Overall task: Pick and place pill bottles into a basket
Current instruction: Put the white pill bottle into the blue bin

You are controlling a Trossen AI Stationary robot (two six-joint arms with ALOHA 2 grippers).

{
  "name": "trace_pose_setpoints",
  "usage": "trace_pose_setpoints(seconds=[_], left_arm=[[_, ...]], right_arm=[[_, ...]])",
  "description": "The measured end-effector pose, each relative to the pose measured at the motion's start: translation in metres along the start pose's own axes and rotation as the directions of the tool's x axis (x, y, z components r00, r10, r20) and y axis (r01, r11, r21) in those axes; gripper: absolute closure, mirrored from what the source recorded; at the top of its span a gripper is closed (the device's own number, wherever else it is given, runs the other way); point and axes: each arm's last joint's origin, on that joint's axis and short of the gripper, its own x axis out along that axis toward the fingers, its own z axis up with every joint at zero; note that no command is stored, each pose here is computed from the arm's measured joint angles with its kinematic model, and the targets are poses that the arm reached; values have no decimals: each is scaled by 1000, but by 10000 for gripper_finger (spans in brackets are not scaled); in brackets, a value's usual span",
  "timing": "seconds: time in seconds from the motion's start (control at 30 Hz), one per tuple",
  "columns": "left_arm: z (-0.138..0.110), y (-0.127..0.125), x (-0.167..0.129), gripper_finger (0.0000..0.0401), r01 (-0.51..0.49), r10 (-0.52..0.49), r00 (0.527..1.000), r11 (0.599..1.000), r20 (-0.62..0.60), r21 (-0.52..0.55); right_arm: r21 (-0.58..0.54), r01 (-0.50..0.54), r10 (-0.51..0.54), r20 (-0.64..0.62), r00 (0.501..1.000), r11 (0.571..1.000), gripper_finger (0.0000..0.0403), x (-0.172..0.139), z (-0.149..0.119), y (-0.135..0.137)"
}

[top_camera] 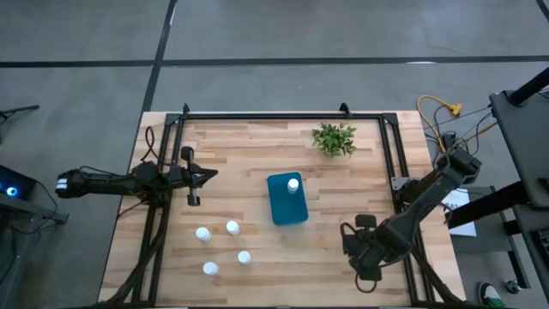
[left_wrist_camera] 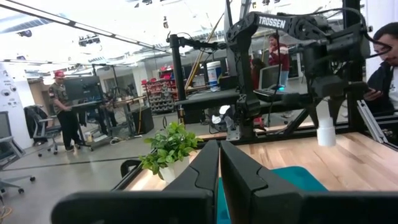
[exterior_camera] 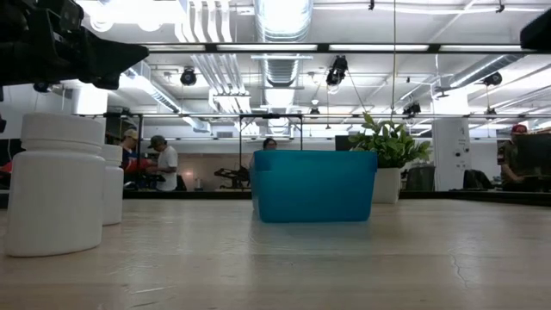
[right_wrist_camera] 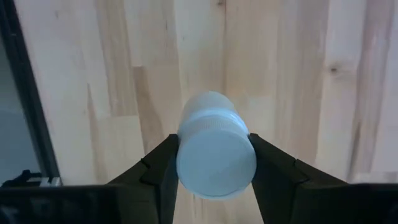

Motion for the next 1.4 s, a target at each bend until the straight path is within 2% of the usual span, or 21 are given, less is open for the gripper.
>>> trace_pose_setpoints(seconds=[0.47,1.03,1.4], left_arm=[[-1,0,0,401,1,-1,1000,1000,-5,1],[-1,0,1,401,-1,1,1000,1000,-14,2],[-2,0,1,401,-5,5,1000,1000,-19,3]], right_arm=[[-52,43,-39,78,996,998,257,-39,20,-4],[-126,79,-67,94,993,989,257,-52,62,-51],[-173,61,-42,111,993,983,257,-52,86,-86]])
